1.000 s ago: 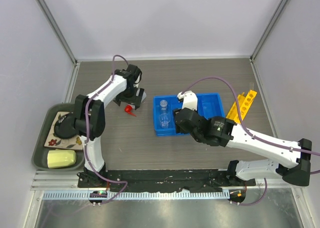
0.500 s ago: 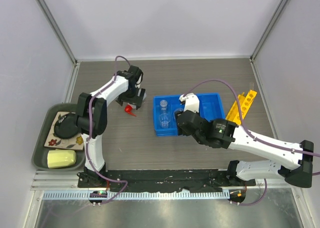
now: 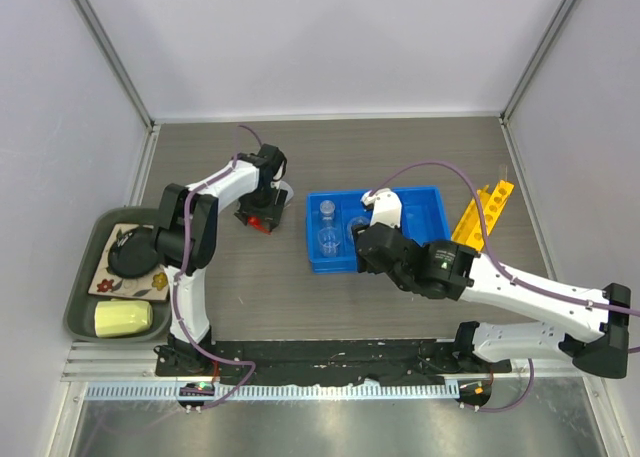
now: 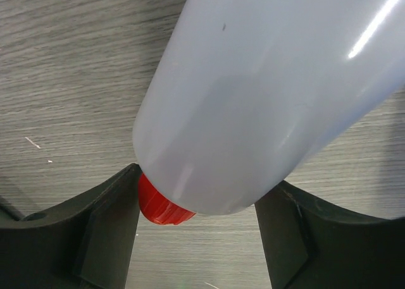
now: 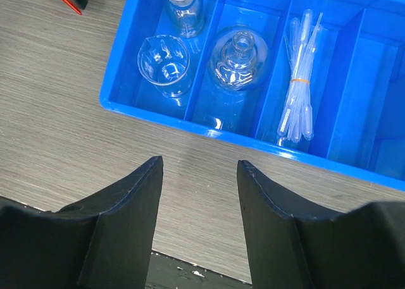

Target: Organize the chemistry lab equipment

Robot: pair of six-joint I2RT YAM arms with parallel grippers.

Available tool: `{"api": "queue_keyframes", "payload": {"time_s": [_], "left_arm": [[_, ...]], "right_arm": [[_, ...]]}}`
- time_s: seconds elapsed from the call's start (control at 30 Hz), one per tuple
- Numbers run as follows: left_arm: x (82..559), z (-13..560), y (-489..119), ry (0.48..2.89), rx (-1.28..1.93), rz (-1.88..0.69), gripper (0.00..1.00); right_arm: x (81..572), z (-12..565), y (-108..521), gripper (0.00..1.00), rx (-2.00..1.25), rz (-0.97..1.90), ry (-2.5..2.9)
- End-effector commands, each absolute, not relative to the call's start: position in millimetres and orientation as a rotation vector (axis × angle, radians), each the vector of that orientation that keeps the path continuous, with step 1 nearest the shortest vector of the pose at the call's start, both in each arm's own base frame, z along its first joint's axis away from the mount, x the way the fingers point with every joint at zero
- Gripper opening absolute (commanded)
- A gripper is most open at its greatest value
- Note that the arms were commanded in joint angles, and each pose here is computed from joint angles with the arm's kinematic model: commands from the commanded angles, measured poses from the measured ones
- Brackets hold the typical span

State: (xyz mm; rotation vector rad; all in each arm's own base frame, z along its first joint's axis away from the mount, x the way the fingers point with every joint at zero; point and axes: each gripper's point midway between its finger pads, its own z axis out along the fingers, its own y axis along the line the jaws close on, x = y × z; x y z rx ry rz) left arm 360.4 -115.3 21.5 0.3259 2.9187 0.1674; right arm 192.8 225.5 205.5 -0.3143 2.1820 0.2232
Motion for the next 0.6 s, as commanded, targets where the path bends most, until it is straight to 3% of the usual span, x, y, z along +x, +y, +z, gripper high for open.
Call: {"api": "queue_keyframes", "payload": {"time_s": [0.0, 0.2, 0.57], "left_arm": [[363.5, 19.4, -117.2, 2.89, 0.309, 0.152, 0.72], [368.0, 23.1, -116.6, 2.869, 0.303, 0.161, 0.69], [359.1, 26.3, -117.8, 2.875, 0.257, 0.13, 0.52]], "right_arm": [[194.1, 221.3, 228.5, 0.56, -0.25, 0.296, 2.137], [192.0, 219.5, 227.5, 0.56, -0.251, 0.304, 2.142], [188.9, 220.5, 229.0, 0.55, -0.245, 0.335, 2.142]]}}
